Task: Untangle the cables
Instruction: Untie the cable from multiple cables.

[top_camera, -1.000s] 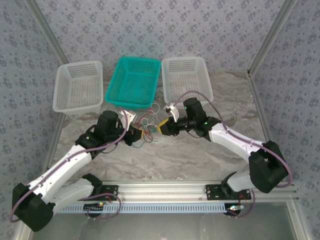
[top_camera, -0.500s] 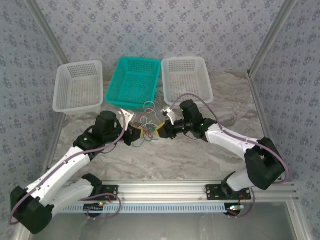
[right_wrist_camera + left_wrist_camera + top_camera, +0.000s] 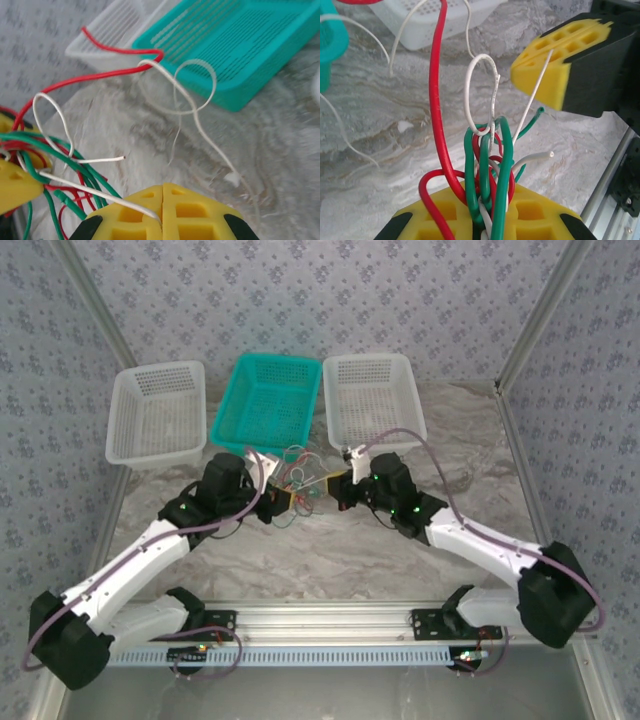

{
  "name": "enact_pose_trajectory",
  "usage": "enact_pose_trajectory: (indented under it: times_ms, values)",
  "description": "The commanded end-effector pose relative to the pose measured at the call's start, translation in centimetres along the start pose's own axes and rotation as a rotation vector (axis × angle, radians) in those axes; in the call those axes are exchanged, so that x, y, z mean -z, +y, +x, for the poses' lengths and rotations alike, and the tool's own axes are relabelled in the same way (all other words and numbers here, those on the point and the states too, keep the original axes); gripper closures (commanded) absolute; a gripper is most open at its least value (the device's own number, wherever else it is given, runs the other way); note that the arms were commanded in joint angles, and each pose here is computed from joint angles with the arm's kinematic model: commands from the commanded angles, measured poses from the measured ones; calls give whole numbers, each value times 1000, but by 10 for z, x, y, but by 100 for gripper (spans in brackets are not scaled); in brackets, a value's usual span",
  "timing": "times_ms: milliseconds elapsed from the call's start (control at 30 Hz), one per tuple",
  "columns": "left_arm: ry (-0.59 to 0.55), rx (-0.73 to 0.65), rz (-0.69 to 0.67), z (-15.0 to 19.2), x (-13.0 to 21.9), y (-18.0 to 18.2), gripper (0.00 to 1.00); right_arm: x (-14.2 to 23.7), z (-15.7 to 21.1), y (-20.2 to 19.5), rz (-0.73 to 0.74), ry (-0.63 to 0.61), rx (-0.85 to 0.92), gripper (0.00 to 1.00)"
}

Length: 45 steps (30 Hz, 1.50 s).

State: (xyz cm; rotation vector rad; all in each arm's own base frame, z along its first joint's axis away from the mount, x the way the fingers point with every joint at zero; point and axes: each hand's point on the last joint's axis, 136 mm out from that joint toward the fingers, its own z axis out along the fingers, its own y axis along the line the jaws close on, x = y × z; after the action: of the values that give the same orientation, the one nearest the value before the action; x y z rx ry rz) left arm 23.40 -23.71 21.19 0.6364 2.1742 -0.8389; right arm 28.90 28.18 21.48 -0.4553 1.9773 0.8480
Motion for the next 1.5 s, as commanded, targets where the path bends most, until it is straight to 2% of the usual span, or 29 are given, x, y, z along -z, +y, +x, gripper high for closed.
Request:
enact_pose_trajectory:
  times_ms: [0,133,200,300,400,500,633,867,900,933,967,1033,1100,1167,1267,1367,1467]
  values:
    - [149,78,-201,39,13,38,100,52,-34,-117,572,-235,-195,100]
    - [150,83,-235,38,16,42,97,84,-27,-143,721,-286,-216,100]
    - [145,83,-232,37,16,41,94,92,-25,-146,739,-303,-227,100]
    - [132,81,-213,33,16,38,93,95,-26,-140,690,-317,-234,100]
    - [164,91,-187,36,11,35,93,93,-40,-116,541,-329,-231,100]
    - [225,133,-171,48,-4,37,93,108,-71,-89,447,-365,-238,100]
    - [303,201,-201,81,-28,53,93,144,-128,-64,389,-496,-207,100]
    - [353,233,-223,118,-50,62,93,168,-224,-24,265,-632,-154,100]
    - [369,231,-238,121,-51,65,91,168,-235,-18,240,-644,-141,100]
    - [375,223,-237,121,-51,64,84,169,-247,-12,216,-657,-141,100]
    - [363,214,-231,118,-52,62,76,166,-251,-10,201,-653,-145,100]
    - [320,194,-208,102,-48,56,67,154,-256,-6,165,-635,-156,100]
    - [273,153,-199,84,-38,49,49,142,-257,-5,139,-609,-160,100]
    - [199,89,-180,57,-20,38,31,128,-257,0,101,-558,-159,100]
    - [42,-17,-103,10,13,9,14,114,-258,11,47,-510,-153,100]
    - [-131,-135,35,-40,43,-31,4,105,-263,24,-13,-489,-140,100]
    - [-246,-221,141,-83,48,-58,0,97,-264,35,-54,-466,-144,100]
